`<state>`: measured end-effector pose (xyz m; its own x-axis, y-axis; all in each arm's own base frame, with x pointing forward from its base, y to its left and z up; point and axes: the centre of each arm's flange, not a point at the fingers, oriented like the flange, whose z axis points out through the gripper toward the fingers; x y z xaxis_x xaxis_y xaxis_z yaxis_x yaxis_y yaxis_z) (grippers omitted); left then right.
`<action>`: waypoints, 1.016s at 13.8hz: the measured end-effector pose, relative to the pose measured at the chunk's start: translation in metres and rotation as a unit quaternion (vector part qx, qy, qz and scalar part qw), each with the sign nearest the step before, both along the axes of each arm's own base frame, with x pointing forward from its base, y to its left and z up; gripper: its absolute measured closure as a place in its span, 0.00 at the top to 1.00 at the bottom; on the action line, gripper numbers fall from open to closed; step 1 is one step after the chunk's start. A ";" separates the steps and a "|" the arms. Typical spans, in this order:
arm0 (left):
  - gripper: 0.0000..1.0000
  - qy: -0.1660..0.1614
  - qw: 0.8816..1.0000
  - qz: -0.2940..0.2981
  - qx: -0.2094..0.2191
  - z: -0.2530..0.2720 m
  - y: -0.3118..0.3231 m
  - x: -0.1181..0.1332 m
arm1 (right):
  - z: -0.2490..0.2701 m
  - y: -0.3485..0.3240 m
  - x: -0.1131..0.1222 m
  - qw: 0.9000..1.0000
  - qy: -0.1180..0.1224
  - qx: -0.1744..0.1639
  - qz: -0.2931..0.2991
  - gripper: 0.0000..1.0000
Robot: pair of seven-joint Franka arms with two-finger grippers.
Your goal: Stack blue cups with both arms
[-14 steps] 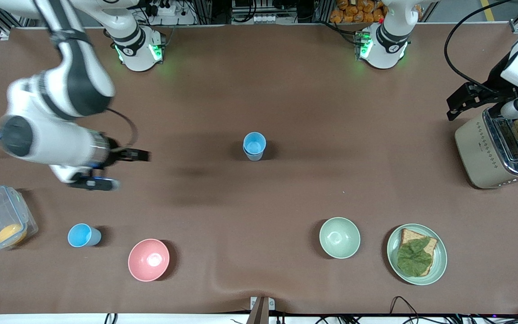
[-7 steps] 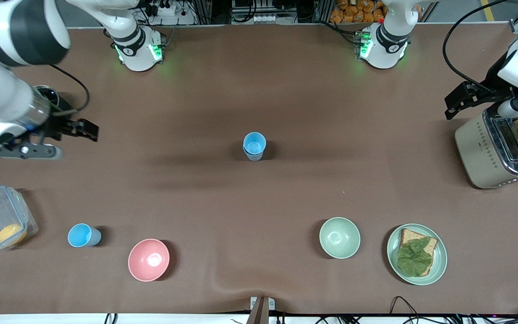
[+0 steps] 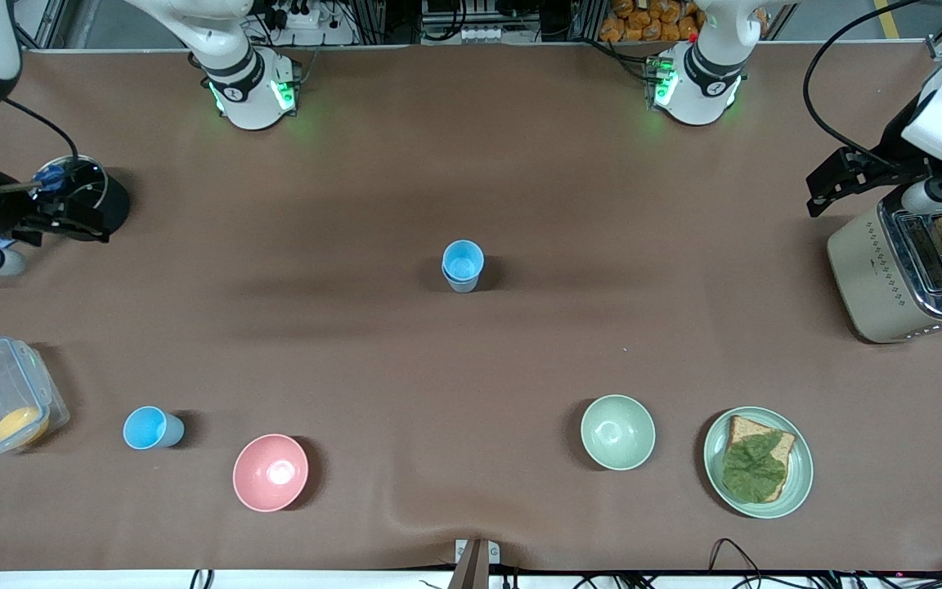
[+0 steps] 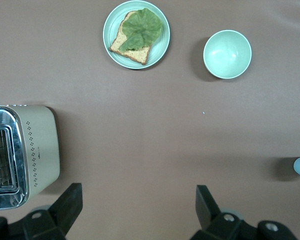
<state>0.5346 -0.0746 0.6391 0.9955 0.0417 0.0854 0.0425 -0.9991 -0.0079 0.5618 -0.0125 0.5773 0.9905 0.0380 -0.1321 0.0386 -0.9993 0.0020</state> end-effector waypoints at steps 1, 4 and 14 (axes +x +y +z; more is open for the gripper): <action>1.00 0.000 1.000 0.000 0.000 0.000 0.000 0.000 | 0.007 0.005 -0.003 1.000 0.002 -0.002 -0.004 1.00; 1.00 -0.001 1.000 0.000 0.000 0.001 0.000 0.000 | 0.019 0.016 -0.008 1.000 -0.003 -0.005 -0.008 1.00; 1.00 0.030 1.000 0.001 0.004 -0.004 0.001 -0.007 | 0.023 0.020 -0.012 1.000 0.009 0.006 -0.008 1.00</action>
